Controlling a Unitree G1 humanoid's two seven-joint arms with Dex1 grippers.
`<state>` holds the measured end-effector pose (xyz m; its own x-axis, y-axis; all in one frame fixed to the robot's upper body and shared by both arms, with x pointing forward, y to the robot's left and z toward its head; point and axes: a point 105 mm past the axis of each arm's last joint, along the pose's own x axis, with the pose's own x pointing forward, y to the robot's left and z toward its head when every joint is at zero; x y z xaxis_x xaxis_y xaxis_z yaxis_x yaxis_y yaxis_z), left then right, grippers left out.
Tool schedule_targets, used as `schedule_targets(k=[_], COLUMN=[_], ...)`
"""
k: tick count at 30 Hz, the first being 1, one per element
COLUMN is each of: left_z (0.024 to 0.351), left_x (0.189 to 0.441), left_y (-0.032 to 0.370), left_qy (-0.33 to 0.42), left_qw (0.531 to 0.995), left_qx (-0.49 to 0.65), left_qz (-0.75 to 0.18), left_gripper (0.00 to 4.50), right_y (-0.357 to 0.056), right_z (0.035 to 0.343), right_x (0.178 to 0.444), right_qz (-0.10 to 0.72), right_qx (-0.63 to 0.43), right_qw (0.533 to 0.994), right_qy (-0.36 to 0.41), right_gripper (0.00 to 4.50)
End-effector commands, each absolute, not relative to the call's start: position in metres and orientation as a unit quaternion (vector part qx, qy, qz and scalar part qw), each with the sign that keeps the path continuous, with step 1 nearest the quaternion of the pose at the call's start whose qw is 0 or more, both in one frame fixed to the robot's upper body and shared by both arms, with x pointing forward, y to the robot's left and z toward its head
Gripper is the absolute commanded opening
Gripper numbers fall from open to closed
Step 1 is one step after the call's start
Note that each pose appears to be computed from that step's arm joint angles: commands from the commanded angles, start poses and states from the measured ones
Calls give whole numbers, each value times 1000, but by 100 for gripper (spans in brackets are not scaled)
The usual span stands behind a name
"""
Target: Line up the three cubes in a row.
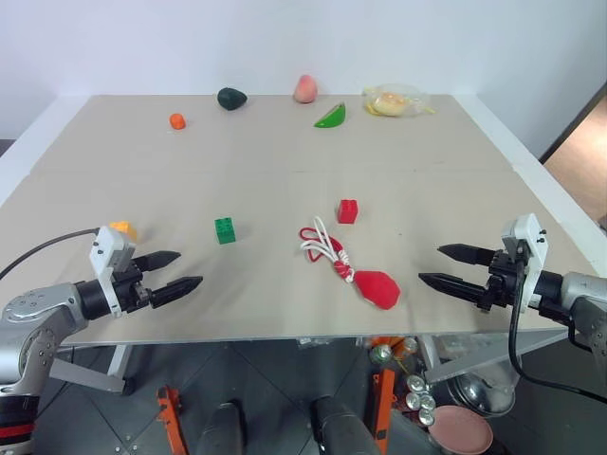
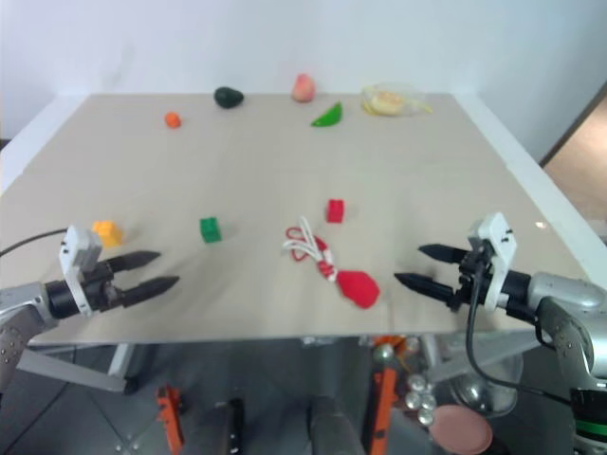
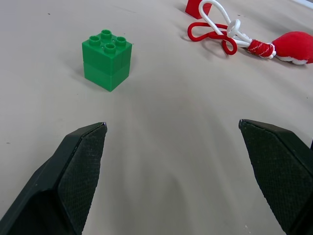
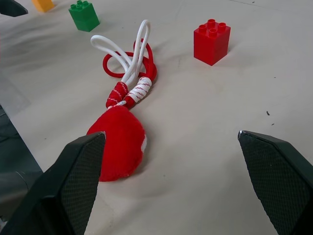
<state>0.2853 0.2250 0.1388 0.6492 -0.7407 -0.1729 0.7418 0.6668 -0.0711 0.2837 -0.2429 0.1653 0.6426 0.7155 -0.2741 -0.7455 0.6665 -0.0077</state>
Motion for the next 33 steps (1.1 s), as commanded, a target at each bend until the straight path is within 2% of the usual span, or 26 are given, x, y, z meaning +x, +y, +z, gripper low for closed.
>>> schedule_targets(k=[1,4,9,17,23,33], left_z=[150,165,177,173,168,163], left_x=[287,293,300,279,273,270], left_y=[220,201,177,131,117,112], left_qy=[74,41,6,-20,-26,-30], left_qw=[901,886,856,784,763,760], left_qx=[34,41,66,110,112,110], left_qz=[-426,-460,-512,-611,-636,-640], left_gripper=[448,448,448,448,448,448], right_y=[-231,-210,-193,-182,-181,-181], right_z=[175,175,186,188,168,132], right_x=[268,257,257,271,290,300], right_qz=[437,469,503,524,523,522], right_qx=[-89,-119,-131,-160,-174,-199], right_qw=[887,866,847,829,823,809], right_qy=[121,125,116,114,137,186], right_gripper=[450,450,450,450,450,450])
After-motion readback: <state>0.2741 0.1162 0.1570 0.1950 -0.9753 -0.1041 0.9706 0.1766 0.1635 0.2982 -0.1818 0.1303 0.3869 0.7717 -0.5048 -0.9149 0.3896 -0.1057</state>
